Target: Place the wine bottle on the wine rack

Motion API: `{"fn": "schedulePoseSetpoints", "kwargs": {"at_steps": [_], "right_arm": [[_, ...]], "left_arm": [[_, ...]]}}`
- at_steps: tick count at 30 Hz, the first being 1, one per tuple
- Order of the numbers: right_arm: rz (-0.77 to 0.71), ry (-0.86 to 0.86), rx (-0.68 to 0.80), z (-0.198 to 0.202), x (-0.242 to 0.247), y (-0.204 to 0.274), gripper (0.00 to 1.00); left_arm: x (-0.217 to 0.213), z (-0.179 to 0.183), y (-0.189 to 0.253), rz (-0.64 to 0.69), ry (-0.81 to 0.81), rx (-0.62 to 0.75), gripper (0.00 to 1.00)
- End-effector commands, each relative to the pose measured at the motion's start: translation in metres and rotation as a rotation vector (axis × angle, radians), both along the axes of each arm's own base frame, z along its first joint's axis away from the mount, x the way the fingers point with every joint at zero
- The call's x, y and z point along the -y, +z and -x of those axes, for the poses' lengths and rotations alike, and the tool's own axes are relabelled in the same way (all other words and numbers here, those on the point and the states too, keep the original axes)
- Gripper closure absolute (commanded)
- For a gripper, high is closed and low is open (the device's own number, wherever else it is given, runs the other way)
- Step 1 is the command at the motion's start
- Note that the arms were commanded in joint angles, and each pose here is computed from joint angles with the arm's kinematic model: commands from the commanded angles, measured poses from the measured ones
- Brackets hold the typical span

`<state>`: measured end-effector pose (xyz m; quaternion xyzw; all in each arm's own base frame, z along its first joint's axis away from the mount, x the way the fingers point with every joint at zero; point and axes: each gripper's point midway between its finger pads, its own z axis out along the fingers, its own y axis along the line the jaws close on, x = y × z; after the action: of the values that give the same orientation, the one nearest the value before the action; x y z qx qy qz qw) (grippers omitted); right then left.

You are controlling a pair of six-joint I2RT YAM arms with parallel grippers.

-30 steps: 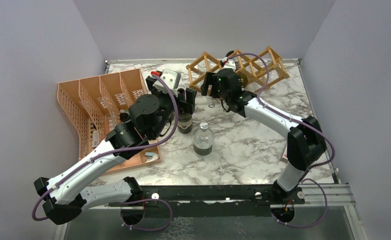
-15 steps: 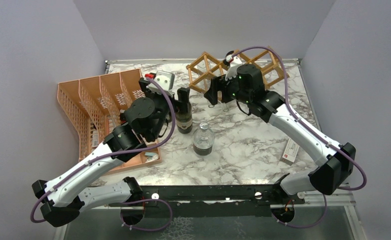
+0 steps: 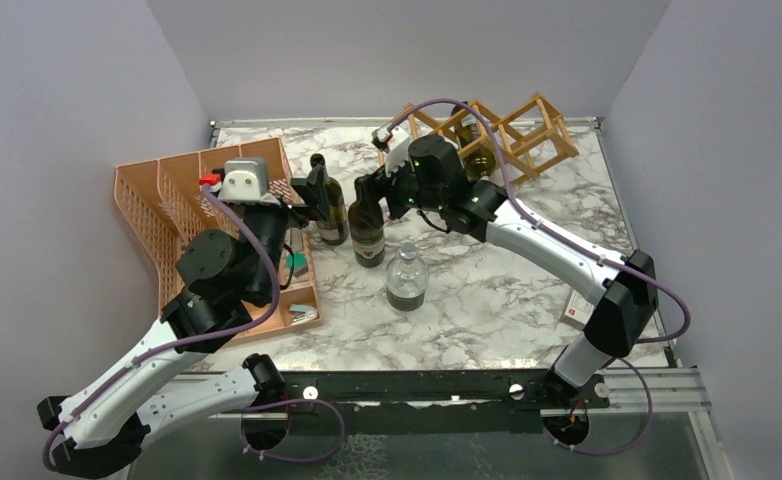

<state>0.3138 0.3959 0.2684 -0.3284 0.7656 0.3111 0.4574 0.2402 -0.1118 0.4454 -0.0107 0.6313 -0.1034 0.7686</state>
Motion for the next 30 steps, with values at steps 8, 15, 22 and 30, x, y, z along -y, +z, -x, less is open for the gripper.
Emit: {"fn": "schedulePoseSetpoints", "kwargs": {"at_steps": [8, 15, 22, 30], "right_arm": [[-0.018, 0.014, 0.182, -0.022, -0.029, 0.014, 0.44], [-0.014, 0.046, 0.218, -0.013, -0.03, 0.016, 0.72], [-0.103, -0.02, 0.293, -0.013, -0.016, 0.056, 0.95], [-0.277, -0.101, 0.345, 0.001, 0.011, 0.119, 0.99]], "left_arm": [[-0.007, 0.001, -0.018, 0.002, 0.033, -0.031, 0.01], [-0.002, -0.002, -0.043, -0.009, 0.028, -0.075, 0.01], [0.023, -0.006, -0.099, -0.087, -0.054, -0.133, 0.01], [0.058, -0.003, -0.168, -0.102, -0.213, -0.183, 0.01]]}}
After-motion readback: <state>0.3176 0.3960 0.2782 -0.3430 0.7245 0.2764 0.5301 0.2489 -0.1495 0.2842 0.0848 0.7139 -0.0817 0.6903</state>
